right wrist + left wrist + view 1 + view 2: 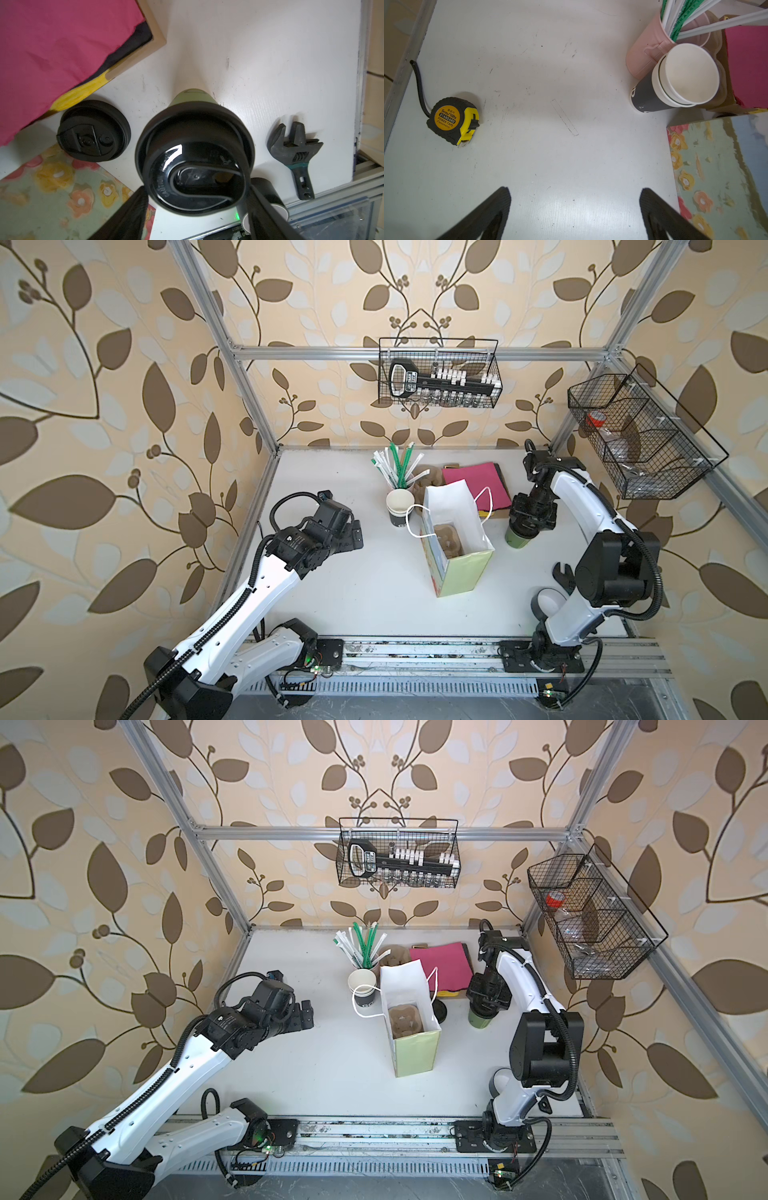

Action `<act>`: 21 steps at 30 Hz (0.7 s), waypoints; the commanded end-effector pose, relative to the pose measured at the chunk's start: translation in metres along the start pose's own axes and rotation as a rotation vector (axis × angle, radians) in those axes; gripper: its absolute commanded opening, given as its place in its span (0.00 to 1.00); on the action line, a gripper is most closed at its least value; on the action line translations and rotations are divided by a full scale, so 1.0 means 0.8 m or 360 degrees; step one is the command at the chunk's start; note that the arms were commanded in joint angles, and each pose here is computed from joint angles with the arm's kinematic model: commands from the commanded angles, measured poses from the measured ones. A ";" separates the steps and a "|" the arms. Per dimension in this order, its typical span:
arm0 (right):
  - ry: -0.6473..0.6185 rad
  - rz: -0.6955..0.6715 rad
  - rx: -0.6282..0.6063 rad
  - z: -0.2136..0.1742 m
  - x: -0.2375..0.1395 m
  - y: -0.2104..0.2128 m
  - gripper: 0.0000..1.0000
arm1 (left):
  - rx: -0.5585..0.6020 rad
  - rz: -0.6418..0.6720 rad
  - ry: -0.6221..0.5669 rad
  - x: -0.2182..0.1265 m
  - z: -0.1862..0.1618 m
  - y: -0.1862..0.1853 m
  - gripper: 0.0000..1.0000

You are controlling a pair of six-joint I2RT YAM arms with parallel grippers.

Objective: Pack the takeout coffee
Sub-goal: 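Move the right gripper above the green cup with black lid, then lower the right gripper and close it around the green cup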

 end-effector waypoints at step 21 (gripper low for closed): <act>0.0046 0.0003 0.0009 -0.017 0.013 -0.014 0.55 | 0.0031 0.0056 0.0005 -0.002 0.002 0.007 0.99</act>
Point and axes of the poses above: each gripper's point midway between its finger pads, its own x axis out along the fingers, its own y axis along the line the jaws close on, z = x × y, the point moved 2 cm from there along -x, back along the fingers, and after that the axes turned 8 degrees about x, right-handed, at the moved point
